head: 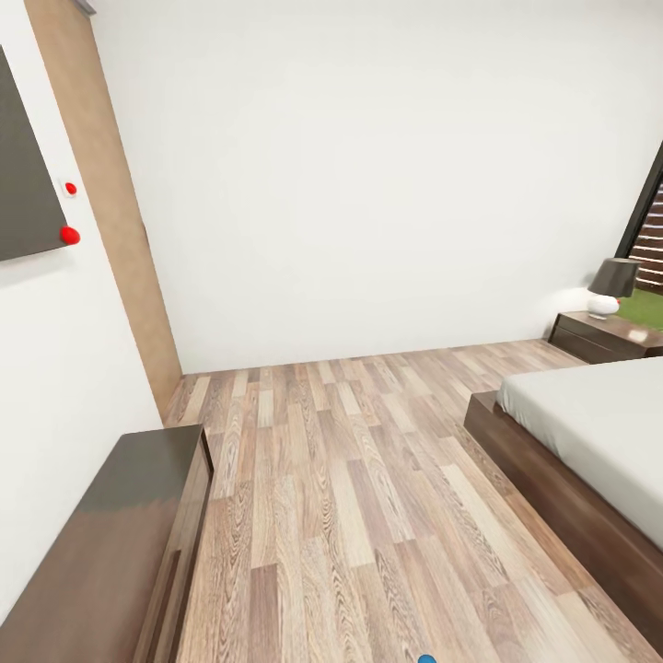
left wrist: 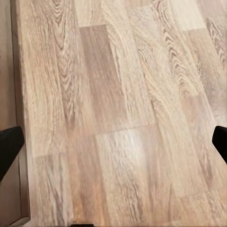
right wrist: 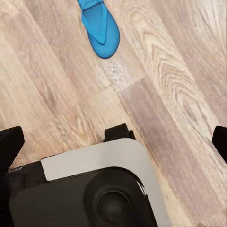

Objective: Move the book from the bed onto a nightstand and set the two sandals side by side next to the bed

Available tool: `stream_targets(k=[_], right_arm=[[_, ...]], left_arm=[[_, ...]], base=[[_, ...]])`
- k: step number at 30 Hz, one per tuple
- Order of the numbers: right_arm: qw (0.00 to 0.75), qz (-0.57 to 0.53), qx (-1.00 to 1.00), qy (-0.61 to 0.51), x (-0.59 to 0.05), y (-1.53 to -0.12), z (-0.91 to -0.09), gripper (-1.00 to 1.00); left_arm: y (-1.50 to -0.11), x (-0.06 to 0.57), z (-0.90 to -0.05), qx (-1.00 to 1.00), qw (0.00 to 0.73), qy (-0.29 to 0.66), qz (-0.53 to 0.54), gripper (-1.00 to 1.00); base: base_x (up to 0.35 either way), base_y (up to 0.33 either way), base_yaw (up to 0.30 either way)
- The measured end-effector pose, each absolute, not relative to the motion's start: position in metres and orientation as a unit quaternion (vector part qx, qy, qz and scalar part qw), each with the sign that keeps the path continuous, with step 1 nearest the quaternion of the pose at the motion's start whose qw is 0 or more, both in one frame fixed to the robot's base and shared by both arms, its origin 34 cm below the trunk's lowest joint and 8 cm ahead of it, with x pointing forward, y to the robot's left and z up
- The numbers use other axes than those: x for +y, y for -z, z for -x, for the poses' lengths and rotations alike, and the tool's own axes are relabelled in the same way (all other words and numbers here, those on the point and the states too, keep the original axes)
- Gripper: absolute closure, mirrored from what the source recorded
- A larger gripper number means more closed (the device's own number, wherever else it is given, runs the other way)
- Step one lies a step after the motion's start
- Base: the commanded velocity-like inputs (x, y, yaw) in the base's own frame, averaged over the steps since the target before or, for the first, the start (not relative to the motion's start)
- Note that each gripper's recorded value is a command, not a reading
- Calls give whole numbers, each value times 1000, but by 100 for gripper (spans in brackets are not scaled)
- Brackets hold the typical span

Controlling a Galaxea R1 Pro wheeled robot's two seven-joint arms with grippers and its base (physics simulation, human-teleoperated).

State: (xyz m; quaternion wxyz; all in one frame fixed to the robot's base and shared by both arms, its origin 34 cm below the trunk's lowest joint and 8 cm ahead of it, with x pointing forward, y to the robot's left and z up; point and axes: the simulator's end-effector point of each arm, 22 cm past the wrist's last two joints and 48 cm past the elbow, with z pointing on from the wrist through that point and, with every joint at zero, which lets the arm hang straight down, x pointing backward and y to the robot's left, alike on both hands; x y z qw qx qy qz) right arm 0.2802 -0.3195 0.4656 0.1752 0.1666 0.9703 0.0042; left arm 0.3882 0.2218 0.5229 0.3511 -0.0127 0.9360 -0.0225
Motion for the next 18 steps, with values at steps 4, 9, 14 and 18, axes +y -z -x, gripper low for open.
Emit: stream_targets(k=[4, 9, 14, 18], right_arm=[[179, -164, 970, -12, -323, -469, -288, -100], [183, -161, 970, -24, -322, -472, -297, -100], [131, -154, 963, -181, -259, -494, -317, -100], [321, -86, 928, -168, -288, -605, -475, -100]], left_arm=[[-528, 219, -396, 933, 359, 24, 13, -100], [-533, 207, -403, 933, 359, 33, 17, -100], [-554, 203, -435, 931, 362, 38, 19, -100], [-695, 212, -551, 849, 526, 41, 32, -100]], base=[[0, 0, 0], [0, 0, 0], [0, 0, 0], [0, 0, 0]])
